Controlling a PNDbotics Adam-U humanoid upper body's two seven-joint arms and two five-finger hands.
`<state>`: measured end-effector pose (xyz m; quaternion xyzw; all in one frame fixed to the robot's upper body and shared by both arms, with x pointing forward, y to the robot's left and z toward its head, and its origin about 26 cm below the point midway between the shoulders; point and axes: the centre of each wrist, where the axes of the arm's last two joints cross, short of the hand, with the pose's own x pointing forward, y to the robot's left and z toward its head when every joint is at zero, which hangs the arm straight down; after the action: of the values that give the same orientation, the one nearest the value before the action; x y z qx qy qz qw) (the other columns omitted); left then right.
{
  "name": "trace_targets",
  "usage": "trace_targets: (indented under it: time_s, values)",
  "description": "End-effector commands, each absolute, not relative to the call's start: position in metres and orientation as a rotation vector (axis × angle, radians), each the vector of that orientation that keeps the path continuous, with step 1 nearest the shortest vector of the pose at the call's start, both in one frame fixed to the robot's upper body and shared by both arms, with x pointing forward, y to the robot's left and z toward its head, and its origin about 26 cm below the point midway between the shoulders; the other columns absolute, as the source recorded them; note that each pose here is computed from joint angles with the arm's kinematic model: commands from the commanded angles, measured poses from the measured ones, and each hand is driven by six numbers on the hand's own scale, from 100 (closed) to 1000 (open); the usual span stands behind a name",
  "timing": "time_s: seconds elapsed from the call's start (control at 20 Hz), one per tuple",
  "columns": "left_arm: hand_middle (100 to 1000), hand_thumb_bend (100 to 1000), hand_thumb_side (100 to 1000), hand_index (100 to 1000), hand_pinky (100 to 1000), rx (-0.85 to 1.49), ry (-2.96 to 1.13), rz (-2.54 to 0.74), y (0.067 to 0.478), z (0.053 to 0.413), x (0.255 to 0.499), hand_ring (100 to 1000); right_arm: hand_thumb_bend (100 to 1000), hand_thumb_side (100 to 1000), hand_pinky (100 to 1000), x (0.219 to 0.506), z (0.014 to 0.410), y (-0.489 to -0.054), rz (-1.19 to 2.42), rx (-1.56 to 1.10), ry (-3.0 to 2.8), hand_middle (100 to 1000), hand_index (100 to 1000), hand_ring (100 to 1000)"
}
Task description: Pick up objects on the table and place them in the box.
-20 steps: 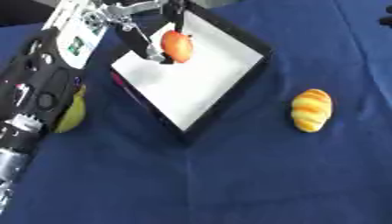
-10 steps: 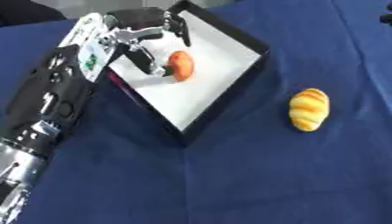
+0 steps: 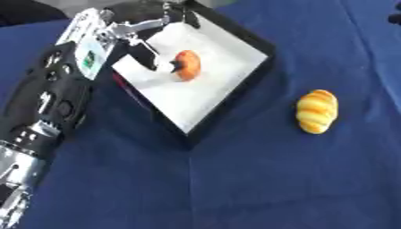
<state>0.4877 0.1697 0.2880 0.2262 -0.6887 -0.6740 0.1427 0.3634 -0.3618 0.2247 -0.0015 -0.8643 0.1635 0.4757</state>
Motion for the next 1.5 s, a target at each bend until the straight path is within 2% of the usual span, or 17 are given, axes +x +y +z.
trace_targets:
  time_s: [0.05,0.1,0.2,0.3,0.45,0.65,0.8,1.0,1.5]
  values:
    - [816,100,315,885,845,0.720,-2.144,-1.844,0.180,0.326,0.476,827,100,597,1000,0.360,0.237,-0.362,0.417,-0.014,-2.148,748,878,781]
    - [814,144,198,884,836,0.731,-2.201,-1.802,0.181,0.335,0.471,820,100,598,1000,0.359,0.237,-0.362,0.416,-0.014,-2.147,749,878,781]
    - [806,114,143,875,817,0.762,-2.305,-1.719,0.185,0.352,0.462,806,100,598,1000,0.359,0.236,-0.362,0.413,-0.016,-2.144,749,878,781]
    - [803,123,100,875,806,0.815,-2.385,-1.638,0.196,0.370,0.451,798,100,599,1000,0.358,0.235,-0.364,0.411,-0.021,-2.137,749,878,781]
    - [810,129,100,878,803,0.883,-2.456,-1.559,0.215,0.384,0.435,797,100,598,1000,0.357,0.233,-0.367,0.411,-0.035,-2.125,749,877,781]
    - [810,177,100,879,808,0.921,-2.476,-1.546,0.237,0.381,0.422,798,100,594,1000,0.355,0.232,-0.372,0.404,-0.056,-2.120,749,877,782]
    - [809,170,100,877,807,0.926,-2.431,-1.564,0.261,0.368,0.414,799,100,593,1000,0.354,0.232,-0.375,0.401,-0.070,-2.119,749,877,782]
    - [818,210,126,891,817,0.893,-2.309,-1.651,0.294,0.344,0.404,807,100,593,1000,0.352,0.232,-0.380,0.395,-0.096,-2.119,749,877,782]
    - [839,368,236,902,854,0.763,-1.917,-1.840,0.359,0.302,0.366,833,100,593,1000,0.353,0.232,-0.382,0.401,-0.104,-2.127,750,877,782]
